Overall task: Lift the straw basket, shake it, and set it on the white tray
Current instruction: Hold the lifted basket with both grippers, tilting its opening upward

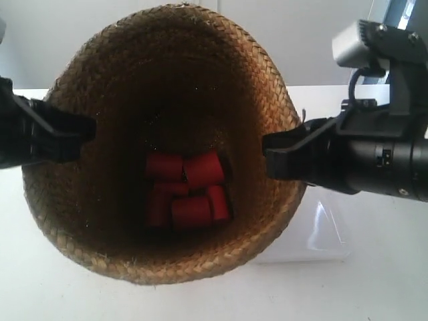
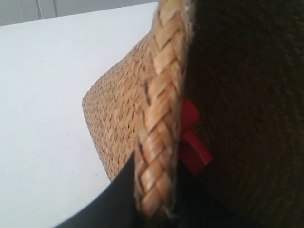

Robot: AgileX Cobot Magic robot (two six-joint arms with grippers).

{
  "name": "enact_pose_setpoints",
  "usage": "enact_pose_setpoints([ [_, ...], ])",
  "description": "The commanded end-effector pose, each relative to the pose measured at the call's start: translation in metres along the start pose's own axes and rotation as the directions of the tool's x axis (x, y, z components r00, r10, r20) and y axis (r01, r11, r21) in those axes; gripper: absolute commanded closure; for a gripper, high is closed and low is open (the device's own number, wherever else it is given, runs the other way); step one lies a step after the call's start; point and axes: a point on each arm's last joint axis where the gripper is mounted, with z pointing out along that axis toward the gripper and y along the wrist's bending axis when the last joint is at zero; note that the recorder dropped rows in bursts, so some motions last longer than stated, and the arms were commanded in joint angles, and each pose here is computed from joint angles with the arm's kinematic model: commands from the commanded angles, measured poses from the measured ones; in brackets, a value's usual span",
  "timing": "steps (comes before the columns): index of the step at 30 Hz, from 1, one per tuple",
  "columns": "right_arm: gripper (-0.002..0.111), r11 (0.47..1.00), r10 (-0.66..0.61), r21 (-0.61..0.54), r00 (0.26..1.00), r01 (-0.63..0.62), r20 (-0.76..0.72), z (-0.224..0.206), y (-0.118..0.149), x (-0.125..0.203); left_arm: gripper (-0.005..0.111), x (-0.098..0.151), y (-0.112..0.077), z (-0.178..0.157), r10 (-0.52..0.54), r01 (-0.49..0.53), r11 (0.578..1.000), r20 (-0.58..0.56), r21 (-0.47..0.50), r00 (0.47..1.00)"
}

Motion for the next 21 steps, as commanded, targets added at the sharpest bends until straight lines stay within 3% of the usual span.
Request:
enact_pose_setpoints([
  [1,0.108,1.000,-0.029,-0.009,0.999,0.029,0.024,-0.005,0.002,0.004,0.107,0.002,-0.003,-0.015,0.074,-0.074,0.997,0.151,-0.006,0.986],
  [7,0.108,0.999,0.029,0.029,0.987,-0.034,0.159,-0.005,-0.002,-0.009,0.107,0.002,-0.002,-0.016,0.099,-0.097,0.995,0.167,-0.021,0.981],
  [13,0.108,0.999,-0.030,0.034,0.991,0.026,0.129,-0.004,-0.001,-0.006,0.107,-0.003,-0.001,-0.017,0.093,-0.088,0.996,0.215,-0.031,0.972],
  [17,0.108,1.000,-0.008,-0.025,0.998,0.009,0.067,-0.012,0.006,-0.003,0.107,-0.002,-0.005,-0.025,0.032,-0.034,0.999,0.197,0.006,0.980],
  [21,0.108,0.997,0.007,-0.077,0.991,0.003,0.132,-0.032,0.015,-0.005,0.107,-0.001,-0.009,-0.038,0.044,-0.050,0.998,0.201,0.025,0.978],
])
